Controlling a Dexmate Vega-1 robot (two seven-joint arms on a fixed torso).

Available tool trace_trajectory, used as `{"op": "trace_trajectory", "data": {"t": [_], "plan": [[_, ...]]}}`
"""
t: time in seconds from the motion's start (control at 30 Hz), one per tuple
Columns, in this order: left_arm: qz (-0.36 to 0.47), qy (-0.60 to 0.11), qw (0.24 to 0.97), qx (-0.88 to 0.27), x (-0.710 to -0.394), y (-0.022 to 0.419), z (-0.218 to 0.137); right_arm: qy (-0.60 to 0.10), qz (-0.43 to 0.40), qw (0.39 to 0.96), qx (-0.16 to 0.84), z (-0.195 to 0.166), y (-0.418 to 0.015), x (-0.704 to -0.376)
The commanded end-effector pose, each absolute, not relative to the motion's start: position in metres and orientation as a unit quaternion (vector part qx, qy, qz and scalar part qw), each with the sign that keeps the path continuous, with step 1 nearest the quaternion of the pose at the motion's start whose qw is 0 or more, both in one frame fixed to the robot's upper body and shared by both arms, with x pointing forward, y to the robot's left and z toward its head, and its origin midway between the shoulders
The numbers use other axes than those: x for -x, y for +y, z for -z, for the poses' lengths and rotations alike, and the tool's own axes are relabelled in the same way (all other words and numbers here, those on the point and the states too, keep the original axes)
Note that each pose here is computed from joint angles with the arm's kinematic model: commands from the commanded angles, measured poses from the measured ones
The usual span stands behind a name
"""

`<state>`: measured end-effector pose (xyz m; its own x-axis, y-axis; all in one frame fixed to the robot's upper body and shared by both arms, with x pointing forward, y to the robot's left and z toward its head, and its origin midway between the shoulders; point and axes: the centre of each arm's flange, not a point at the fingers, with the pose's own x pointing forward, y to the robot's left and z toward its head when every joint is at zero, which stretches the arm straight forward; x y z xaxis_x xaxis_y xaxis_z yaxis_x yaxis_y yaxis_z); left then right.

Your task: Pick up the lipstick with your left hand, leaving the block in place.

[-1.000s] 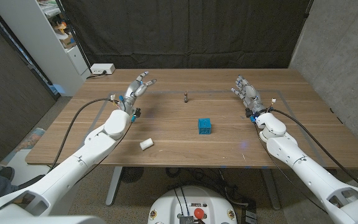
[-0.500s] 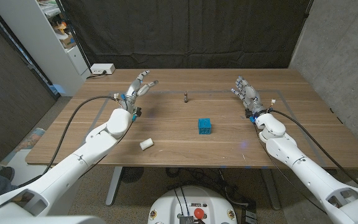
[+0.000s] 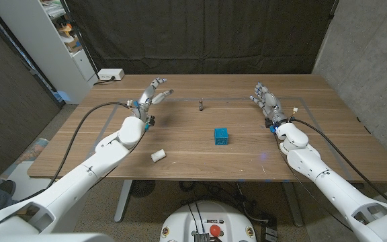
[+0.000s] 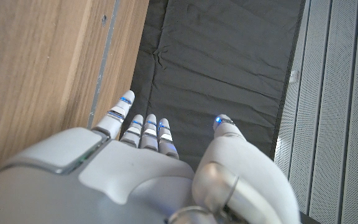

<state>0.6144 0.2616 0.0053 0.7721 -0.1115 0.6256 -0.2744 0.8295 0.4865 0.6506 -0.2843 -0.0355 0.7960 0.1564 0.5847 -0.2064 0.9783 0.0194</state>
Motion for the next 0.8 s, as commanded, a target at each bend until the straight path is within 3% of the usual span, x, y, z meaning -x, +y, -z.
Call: {"op": "trace_trajectory", "data": {"t": [0.03,0.8], "plan": [[-0.041,-0.327,0.894,-0.302,-0.618,0.252,-0.001,-0.304,-0.093,0.947,-0.043,0.038,-0.285,-0.65],[-0.046,-0.316,0.89,-0.324,-0.624,0.24,0.003,-0.306,-0.093,0.947,-0.041,0.036,-0.286,-0.648]]}}
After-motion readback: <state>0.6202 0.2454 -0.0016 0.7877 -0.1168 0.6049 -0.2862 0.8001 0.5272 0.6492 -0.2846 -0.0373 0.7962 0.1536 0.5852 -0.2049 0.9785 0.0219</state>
